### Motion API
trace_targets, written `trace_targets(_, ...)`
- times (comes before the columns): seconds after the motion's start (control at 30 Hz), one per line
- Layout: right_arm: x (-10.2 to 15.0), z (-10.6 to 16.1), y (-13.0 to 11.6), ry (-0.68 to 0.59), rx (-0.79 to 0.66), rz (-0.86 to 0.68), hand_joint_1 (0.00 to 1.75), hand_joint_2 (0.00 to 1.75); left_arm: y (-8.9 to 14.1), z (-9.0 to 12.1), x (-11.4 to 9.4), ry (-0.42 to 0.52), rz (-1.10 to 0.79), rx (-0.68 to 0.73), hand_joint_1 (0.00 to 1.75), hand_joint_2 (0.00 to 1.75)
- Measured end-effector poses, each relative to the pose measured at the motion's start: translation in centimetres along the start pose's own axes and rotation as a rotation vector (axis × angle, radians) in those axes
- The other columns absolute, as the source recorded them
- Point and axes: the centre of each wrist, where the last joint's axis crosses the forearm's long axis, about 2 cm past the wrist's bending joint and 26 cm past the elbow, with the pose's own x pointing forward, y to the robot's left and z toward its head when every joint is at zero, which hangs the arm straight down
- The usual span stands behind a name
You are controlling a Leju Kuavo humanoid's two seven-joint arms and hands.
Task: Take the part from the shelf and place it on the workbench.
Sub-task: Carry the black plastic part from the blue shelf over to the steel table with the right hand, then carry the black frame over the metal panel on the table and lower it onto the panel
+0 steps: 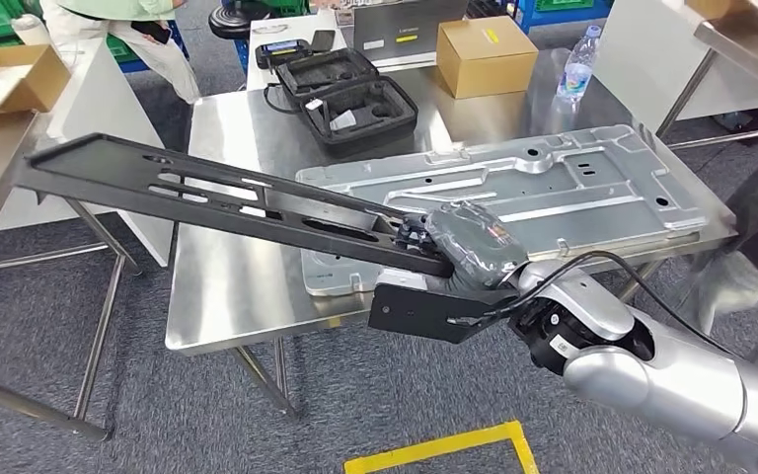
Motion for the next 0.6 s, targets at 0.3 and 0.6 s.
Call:
trace_targets(0.3,0.04,-0.01,0.03,-0.002,0.004,-0.002,1.75,1.75,0.14,-0.23,0.37,-0.008,-0.002,0.003,0.0,1.75)
trace_targets(0.6,0.47,-0.35,0.24,-0.064,0.028,-0.002,1.75,1.75,0.55,-0.32,0.38,0.255,-0.251,-0.11,0.0,1.75)
